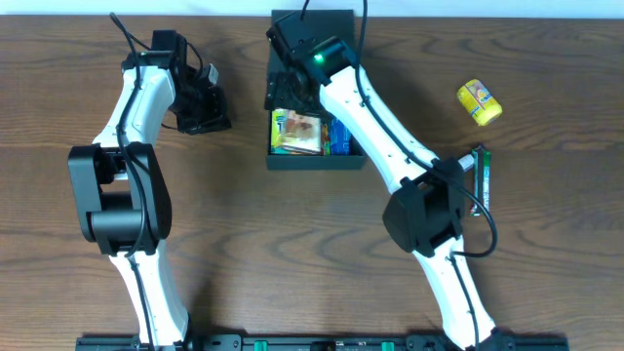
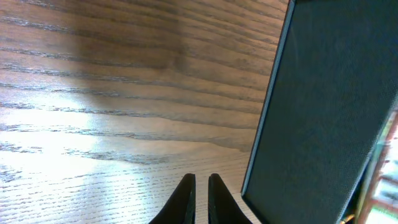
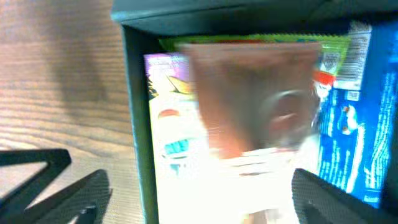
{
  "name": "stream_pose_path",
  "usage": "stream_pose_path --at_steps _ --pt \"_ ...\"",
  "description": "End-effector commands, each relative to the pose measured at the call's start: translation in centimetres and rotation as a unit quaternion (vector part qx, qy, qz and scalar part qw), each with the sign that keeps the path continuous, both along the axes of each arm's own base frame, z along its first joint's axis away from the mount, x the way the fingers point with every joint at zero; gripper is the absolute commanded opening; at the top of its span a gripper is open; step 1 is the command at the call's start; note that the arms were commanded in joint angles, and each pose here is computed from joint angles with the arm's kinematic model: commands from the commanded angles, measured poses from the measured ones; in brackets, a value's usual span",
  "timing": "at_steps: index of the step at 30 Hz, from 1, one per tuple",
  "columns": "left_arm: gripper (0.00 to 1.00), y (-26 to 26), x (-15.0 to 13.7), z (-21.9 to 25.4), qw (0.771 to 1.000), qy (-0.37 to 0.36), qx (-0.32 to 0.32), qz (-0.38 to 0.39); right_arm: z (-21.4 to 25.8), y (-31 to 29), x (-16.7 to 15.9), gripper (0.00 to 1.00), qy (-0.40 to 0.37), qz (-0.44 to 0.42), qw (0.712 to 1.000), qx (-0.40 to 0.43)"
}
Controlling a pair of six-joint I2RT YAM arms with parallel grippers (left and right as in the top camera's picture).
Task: Pack container
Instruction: 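Lower the POCKY box into the black box beside the PRETZ box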
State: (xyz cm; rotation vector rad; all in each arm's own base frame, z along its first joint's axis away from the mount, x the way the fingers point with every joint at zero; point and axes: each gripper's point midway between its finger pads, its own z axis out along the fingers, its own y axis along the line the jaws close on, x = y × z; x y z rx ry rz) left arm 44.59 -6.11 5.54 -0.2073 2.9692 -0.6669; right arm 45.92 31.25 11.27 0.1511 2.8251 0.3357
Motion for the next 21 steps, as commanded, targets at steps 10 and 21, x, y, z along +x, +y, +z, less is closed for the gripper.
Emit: stream_pose_path --at_steps 10,21 --pt "0.1 0.2 -0.4 -0.8 1.0 0.009 0.004 -0.007 5.2 -4.7 3.8 0.87 -0.082 0.019 0.996 -0.042" --pt "0.11 0.1 -0.3 -0.8 1.0 0.008 0.004 -0.007 0.6 -10.7 3.3 0.12 0.021 0.007 0.999 -0.034"
